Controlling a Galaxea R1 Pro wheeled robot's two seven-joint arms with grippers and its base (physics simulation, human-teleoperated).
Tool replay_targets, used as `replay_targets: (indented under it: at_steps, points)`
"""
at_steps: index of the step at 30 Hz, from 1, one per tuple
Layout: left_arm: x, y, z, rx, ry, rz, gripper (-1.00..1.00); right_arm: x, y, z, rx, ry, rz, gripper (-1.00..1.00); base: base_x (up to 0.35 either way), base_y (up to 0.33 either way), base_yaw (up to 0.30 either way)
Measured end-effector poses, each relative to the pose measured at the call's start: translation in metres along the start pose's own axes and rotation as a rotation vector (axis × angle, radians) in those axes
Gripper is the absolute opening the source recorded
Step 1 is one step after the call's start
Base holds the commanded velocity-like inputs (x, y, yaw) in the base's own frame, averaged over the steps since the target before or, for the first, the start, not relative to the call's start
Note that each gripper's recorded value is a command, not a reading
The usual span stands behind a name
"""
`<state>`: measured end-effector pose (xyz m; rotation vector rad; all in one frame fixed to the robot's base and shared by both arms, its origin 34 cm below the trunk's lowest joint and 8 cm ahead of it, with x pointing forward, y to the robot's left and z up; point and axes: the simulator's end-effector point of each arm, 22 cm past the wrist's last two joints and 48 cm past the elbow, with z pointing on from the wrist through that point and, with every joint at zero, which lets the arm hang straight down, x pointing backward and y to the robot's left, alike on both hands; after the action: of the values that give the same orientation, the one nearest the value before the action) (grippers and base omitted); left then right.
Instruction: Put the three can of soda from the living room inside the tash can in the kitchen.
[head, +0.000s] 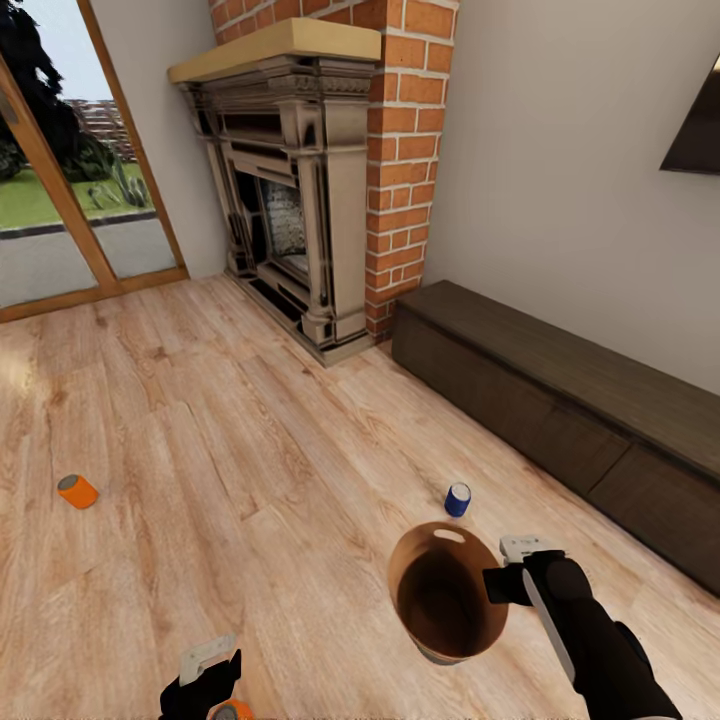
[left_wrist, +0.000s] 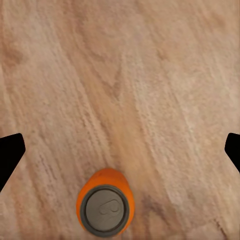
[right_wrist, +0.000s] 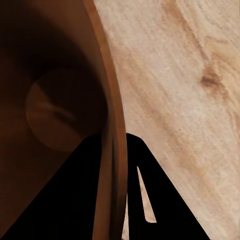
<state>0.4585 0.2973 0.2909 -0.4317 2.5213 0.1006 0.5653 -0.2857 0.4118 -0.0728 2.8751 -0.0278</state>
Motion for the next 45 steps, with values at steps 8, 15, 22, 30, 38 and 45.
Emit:
replay_targets:
  at_steps: [8, 15, 22, 30, 38, 45]
  points:
    - [0.006, 0.001, 0.001, -0.003, 0.012, 0.002, 1.0, 0.004, 0.004, 0.005, 0.002, 0.014, -0.022, -1.0, 0.0, 0.0, 0.0]
    - [0.012, 0.003, 0.004, -0.006, 0.023, 0.004, 1.0, 0.009, 0.004, 0.011, 0.001, 0.025, -0.022, -1.0, 0.0, 0.0, 0.0]
    - [0.029, 0.006, 0.016, -0.009, 0.033, 0.006, 1.0, 0.02, 0.006, 0.029, -0.002, 0.036, -0.021, -1.0, 0.0, 0.0, 0.0]
    - [0.04, 0.008, 0.022, -0.013, 0.046, 0.008, 1.0, 0.027, 0.006, 0.04, -0.004, 0.049, -0.021, -1.0, 0.0, 0.0, 0.0]
    - [0.049, 0.009, 0.028, -0.014, 0.052, 0.009, 1.0, 0.033, 0.007, 0.049, -0.004, 0.054, -0.021, -1.0, 0.0, 0.0, 0.0]
    - [0.062, 0.012, 0.039, -0.016, 0.06, 0.01, 1.0, 0.043, 0.007, 0.064, -0.003, 0.062, -0.022, -1.0, 0.0, 0.0, 0.0]
